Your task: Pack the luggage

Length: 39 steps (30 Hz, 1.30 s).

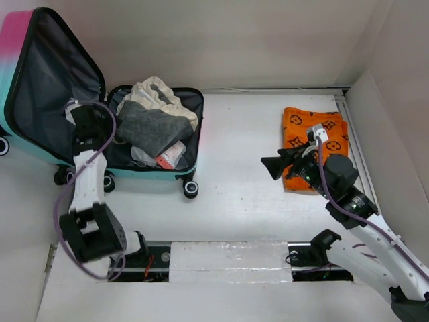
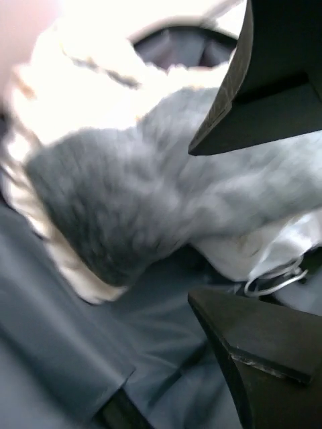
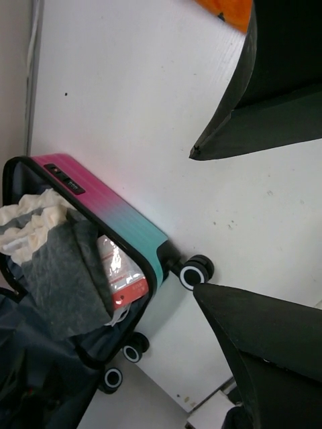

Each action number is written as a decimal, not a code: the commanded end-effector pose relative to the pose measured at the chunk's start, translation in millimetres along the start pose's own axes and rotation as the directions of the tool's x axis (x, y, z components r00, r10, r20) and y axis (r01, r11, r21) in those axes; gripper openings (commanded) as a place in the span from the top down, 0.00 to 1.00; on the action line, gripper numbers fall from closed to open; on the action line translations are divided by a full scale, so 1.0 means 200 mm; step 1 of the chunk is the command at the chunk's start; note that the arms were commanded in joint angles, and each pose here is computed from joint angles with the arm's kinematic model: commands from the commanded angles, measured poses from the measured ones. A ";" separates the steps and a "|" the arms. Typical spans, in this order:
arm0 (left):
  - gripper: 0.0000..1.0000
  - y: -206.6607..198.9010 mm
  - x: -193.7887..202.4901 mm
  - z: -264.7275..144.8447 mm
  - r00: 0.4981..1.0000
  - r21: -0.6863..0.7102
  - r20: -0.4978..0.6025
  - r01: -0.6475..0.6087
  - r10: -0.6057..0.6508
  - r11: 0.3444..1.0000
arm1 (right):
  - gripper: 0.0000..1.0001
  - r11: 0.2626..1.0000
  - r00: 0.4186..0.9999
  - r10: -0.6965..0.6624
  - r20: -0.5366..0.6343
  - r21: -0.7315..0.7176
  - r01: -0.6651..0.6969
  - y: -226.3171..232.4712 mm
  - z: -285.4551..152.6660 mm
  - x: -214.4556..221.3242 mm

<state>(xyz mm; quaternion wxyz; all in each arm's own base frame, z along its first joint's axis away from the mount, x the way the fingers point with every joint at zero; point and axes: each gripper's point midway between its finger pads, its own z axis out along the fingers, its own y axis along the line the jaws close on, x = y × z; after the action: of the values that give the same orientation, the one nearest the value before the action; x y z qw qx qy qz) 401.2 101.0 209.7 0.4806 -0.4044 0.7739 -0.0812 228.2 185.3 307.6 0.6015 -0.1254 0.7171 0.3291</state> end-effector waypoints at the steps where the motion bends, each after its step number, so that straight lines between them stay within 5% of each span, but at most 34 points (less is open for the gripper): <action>1: 0.22 -0.32 -0.33 -0.44 0.949 0.189 0.315 -0.083 0.020 0.979 | 0.20 0.999 1.000 0.011 0.027 0.035 -0.012 -0.02 0.02 -0.03; 5: 0.25 -0.77 -0.16 -0.75 0.949 0.446 0.310 -0.197 0.055 0.873 | 0.20 0.997 0.997 0.017 0.075 0.074 -0.023 -0.04 -0.01 -0.12; 11: 0.30 -1.25 0.76 -0.89 0.951 0.693 0.078 -0.267 0.299 0.670 | 0.29 0.985 0.974 -0.005 0.226 0.169 -0.034 -0.05 -0.16 -0.45; 13: 0.30 -1.34 1.22 -0.95 0.888 0.735 0.026 -0.328 0.459 0.594 | 0.35 0.980 0.968 -0.017 0.249 0.198 -0.033 -0.06 -0.20 -0.51; 17: 0.30 -1.46 1.81 -0.96 0.772 0.801 -0.058 -0.343 0.633 0.491 | 0.37 0.966 0.952 -0.023 0.305 0.253 -0.058 -0.09 -0.29 -0.62; 19: 0.30 -1.59 1.95 -0.98 0.750 0.846 -0.077 -0.299 0.657 0.441 | 0.35 0.963 0.947 -0.024 0.320 0.261 -0.064 -0.09 -0.32 -0.64; 21: 0.30 -1.56 2.27 -0.86 0.657 0.861 -0.157 -0.275 0.737 0.428 | 0.34 0.960 0.947 -0.025 0.321 0.271 -0.067 -0.10 -0.33 -0.65; 23: 0.29 -1.74 2.34 -0.87 0.657 0.888 -0.155 -0.234 0.738 0.395 | 0.33 0.959 0.951 -0.025 0.307 0.277 -0.064 -0.10 -0.34 -0.64; 24: 0.29 -1.66 2.54 -0.77 0.588 0.887 -0.203 -0.228 0.783 0.401 | 0.31 0.958 0.955 -0.025 0.296 0.282 -0.062 -0.10 -0.34 -0.62; 26: 0.25 -1.81 2.59 -0.76 0.603 0.903 -0.200 -0.193 0.772 0.385 | 0.31 0.958 0.955 -0.025 0.296 0.282 -0.062 -0.10 -0.34 -0.62; 27: 0.25 -1.73 2.74 -0.67 0.561 0.891 -0.243 -0.193 0.791 0.411 | 0.31 0.959 0.959 -0.025 0.283 0.278 -0.057 -0.10 -0.34 -0.61; 32: 0.22 -1.76 2.88 -0.46 0.585 0.863 -0.295 -0.176 0.755 0.473 | 0.31 0.969 0.971 -0.020 0.239 0.246 -0.040 -0.08 -0.30 -0.53; 39: 0.25 -1.81 2.99 -0.45 0.569 0.889 -0.347 -0.054 0.745 0.455 | 0.31 0.970 0.966 -0.021 0.257 0.239 -0.043 -0.08 -0.28 -0.54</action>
<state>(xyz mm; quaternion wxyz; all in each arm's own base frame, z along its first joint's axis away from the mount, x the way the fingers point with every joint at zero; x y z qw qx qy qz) 409.2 -581.2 58.6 0.3167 0.1451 0.8332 -0.4294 222.0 110.6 398.9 0.6900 0.0050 0.6808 0.2456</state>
